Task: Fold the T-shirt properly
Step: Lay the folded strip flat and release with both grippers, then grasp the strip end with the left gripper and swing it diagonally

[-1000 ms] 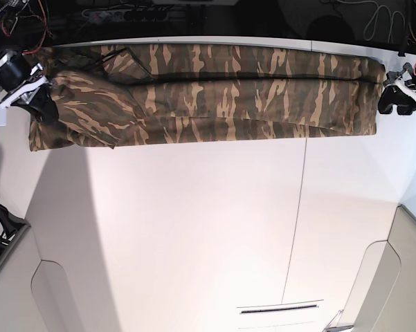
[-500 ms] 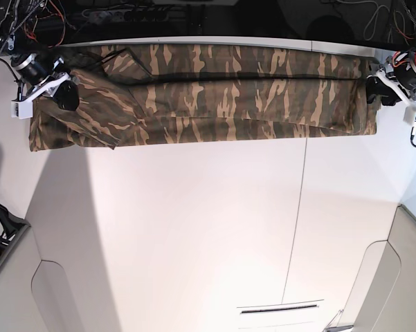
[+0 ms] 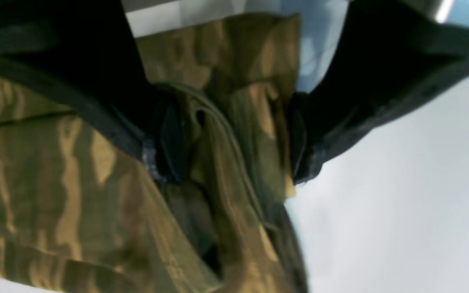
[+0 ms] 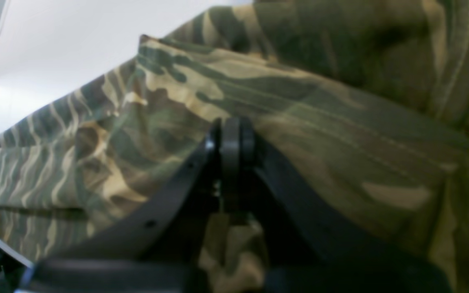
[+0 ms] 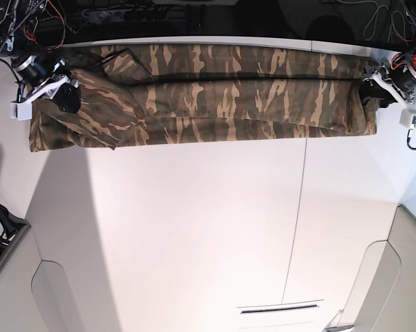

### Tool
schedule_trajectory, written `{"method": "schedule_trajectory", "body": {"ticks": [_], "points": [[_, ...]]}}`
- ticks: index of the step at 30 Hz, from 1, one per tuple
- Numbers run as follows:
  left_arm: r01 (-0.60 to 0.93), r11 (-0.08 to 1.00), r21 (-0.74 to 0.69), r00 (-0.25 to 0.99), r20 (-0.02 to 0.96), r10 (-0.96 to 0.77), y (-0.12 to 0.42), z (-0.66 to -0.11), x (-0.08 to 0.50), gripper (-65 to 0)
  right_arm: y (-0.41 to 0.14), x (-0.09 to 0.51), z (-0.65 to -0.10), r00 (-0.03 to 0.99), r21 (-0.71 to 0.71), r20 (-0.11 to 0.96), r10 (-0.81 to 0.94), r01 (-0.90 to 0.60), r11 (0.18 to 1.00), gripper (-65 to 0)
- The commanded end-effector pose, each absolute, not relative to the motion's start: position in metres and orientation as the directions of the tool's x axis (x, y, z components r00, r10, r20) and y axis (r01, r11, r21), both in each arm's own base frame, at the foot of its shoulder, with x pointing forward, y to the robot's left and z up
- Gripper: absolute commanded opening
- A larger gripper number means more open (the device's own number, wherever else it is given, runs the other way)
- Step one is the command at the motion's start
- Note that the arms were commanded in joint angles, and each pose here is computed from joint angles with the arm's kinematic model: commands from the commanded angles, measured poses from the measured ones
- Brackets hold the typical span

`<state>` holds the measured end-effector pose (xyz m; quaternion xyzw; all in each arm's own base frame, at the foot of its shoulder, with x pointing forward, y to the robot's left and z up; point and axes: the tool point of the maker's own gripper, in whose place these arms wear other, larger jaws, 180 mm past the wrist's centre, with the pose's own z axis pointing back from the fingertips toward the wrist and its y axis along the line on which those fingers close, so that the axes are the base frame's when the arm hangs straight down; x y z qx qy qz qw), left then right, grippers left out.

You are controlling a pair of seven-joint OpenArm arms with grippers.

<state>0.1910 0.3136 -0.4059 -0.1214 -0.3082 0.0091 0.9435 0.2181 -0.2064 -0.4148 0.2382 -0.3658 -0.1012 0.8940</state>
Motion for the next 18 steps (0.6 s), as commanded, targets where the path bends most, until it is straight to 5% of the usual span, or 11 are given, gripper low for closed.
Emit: {"method": "schedule_trajectory", "body": {"ticks": [1, 6, 18], "points": [[0.083, 0.970, -0.227, 0.813, 0.578, 0.066, 0.313, -0.404, 0.192, -28.0, -0.209, 0.226, -0.404, 0.687, 0.506, 0.632, -0.360, -0.013, 0.863, -65.0], [0.107, 0.964, -0.242, 0.825, 0.563, 0.050, 0.301, -0.410, 0.190, -65.0, -0.206, 0.228, -0.398, 0.674, 0.540, 0.629, -0.388, -0.020, 0.841, -65.0], [0.145, 0.967, -0.209, 0.735, 0.677, 0.036, 0.304, -0.375, 0.251, -65.0, -0.199, 0.252, -0.336, 0.562, 0.466, 0.766, -0.312, -0.151, 0.872, -65.0]]}}
